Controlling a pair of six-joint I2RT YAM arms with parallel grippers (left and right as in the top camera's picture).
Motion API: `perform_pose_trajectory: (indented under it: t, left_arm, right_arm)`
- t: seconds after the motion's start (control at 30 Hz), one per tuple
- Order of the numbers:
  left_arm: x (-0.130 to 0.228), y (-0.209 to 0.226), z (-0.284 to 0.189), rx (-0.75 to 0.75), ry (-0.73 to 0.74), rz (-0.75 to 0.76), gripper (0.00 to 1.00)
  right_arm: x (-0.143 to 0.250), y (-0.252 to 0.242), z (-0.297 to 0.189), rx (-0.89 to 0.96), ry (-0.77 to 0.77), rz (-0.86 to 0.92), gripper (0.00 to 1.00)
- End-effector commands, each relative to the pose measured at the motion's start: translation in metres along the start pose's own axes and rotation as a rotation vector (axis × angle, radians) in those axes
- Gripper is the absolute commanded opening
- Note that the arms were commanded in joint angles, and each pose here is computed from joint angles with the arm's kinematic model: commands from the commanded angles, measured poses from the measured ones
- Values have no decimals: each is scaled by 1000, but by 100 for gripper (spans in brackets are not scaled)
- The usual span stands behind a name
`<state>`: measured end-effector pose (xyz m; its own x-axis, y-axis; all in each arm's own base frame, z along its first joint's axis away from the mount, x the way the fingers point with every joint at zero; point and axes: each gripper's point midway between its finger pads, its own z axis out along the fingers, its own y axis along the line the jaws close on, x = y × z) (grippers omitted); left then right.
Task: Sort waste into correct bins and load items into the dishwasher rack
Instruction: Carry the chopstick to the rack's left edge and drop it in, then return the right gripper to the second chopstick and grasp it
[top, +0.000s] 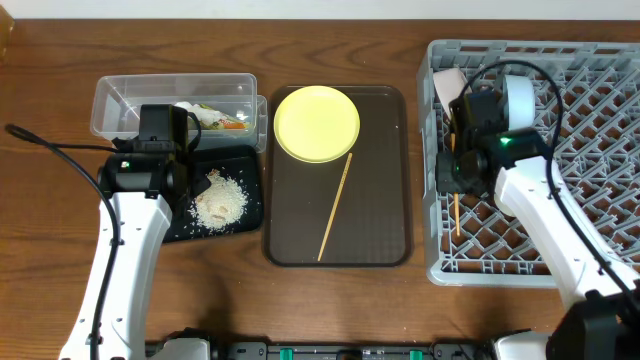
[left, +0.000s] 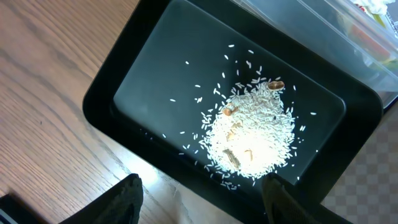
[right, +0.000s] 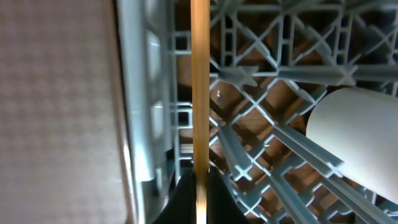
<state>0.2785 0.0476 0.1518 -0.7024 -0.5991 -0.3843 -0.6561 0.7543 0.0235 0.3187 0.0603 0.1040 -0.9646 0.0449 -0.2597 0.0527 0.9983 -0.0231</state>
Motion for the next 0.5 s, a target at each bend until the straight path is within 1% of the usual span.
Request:
perform_pose_trajectory:
  t: [0.0, 0.03, 0.13, 0.17, 0.3, 0.33, 0.47]
  left_arm:
    - [1, 4, -1, -2, -2, 4, 64]
    - [1, 4, -1, -2, -2, 4, 64]
    - [1, 4, -1, -3, -2, 5, 64]
    - [1, 4, -1, -2, -2, 4, 64]
    - [1, 4, -1, -2, -2, 4, 64]
    - [1, 4, -1, -2, -2, 4, 64]
    - [1, 4, -1, -3, -2, 5, 64]
  right_arm:
    - [-1, -7, 7, 22, -7, -10, 1]
    - [-3, -6, 8, 19, -18, -9, 4]
    - [-12, -4, 8, 10, -52, -6, 18]
    - [-14, -3, 8, 7, -62, -5, 20]
    - [-26, 0, 6, -5, -111, -24, 40]
    - [-29, 1, 6, -7, -124, -32, 42]
    - [-43, 10, 2, -34, -182, -36, 43]
